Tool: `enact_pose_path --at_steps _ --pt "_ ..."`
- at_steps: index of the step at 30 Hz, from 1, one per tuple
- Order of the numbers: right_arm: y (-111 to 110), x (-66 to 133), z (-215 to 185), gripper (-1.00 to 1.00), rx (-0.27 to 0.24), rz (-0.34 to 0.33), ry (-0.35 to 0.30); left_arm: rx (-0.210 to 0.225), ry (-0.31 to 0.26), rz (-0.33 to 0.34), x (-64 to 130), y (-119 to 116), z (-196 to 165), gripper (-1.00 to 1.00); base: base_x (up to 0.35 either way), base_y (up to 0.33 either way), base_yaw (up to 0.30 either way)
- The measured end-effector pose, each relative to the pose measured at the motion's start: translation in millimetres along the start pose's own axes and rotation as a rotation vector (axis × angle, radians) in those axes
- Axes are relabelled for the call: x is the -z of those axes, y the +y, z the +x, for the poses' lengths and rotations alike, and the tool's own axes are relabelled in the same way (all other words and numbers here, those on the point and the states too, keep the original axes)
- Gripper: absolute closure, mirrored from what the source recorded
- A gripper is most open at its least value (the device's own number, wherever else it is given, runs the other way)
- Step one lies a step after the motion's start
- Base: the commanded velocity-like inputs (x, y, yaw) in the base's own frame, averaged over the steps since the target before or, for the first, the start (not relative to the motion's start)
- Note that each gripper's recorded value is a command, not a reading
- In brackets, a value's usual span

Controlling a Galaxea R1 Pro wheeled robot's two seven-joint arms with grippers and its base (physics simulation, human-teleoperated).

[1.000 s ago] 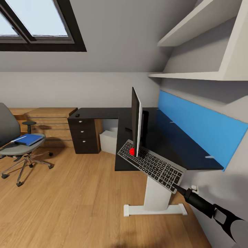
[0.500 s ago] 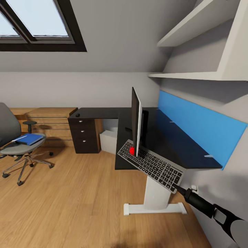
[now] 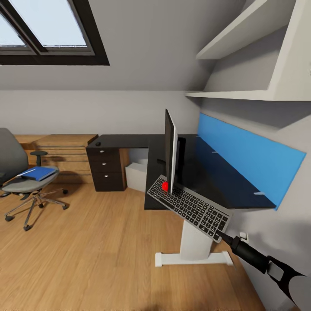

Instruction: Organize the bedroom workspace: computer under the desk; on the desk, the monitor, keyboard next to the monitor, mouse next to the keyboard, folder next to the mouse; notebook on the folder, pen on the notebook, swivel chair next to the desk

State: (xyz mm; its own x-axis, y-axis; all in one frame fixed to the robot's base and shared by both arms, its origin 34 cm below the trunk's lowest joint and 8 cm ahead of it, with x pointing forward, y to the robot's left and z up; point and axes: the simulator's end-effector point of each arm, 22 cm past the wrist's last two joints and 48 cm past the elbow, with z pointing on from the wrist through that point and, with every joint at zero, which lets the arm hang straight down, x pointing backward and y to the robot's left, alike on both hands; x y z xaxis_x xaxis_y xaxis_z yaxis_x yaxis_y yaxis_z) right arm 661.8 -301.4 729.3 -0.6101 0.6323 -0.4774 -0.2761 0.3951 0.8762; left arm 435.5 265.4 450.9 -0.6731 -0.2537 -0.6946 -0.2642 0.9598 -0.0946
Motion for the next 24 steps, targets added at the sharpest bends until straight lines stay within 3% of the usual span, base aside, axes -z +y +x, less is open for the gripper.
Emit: enact_pose_path --at_steps 24 --pt "0.7 -0.9 1.4 1.0 -0.001 -0.002 0.002 0.0 0.0 0.0 0.3 0.2 0.3 -1.0 -0.077 0.038 0.0"
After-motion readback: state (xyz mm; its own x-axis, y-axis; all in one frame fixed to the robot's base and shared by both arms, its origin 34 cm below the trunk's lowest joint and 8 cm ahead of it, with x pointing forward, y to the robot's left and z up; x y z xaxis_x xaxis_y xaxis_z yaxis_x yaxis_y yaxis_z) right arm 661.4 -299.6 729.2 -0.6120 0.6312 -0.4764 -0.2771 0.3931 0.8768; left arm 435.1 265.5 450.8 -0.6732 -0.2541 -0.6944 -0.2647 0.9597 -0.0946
